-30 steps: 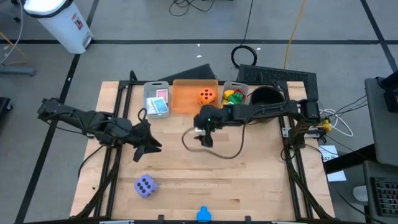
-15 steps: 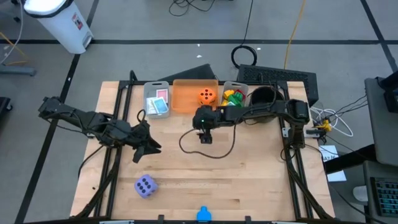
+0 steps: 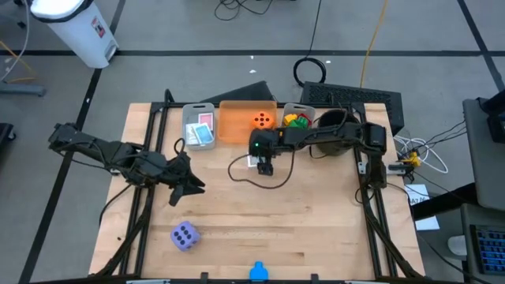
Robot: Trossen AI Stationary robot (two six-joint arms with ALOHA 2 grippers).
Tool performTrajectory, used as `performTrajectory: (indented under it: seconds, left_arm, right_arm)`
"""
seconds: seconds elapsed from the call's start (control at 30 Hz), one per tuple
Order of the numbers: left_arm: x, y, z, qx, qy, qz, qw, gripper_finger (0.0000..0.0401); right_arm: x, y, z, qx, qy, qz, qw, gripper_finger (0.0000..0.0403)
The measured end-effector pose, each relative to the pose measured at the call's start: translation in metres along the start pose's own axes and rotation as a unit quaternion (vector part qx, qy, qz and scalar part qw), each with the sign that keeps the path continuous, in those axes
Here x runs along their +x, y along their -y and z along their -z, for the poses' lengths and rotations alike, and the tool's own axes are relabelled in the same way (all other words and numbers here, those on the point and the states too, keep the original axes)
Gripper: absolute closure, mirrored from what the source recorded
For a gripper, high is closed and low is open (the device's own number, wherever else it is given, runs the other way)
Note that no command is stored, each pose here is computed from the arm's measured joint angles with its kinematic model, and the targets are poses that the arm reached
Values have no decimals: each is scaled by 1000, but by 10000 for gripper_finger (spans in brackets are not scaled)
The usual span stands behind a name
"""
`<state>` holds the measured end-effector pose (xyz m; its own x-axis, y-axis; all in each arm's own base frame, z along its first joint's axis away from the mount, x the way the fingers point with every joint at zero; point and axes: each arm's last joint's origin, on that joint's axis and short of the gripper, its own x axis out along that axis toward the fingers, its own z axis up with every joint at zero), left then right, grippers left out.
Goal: Pick & Place Toys
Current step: Put the black deck of cards into the left gray bin
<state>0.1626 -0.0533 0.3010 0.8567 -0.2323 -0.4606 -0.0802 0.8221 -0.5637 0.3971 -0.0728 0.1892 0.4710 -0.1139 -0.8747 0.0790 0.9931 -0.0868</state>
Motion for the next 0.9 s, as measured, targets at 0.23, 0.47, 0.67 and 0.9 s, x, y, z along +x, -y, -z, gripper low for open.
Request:
performTrajectory:
  seconds: [0.23,0.47,0.67,0.9]
  left_arm:
    - [0,-2,-2,-3,5,-6,1000,265]
    - [0,-2,-2,-4,6,-6,1000,265]
    - [0,-2,-2,-6,6,-5,1000,265]
    - [0,-2,-3,-7,8,-4,1000,265]
  right_arm:
    - [17,-2,7,-20,-32,-6,999,48]
    - [19,4,8,-12,-32,-4,999,48]
    - [30,14,16,12,-56,-21,998,48]
    - [40,14,22,31,-79,-43,995,48]
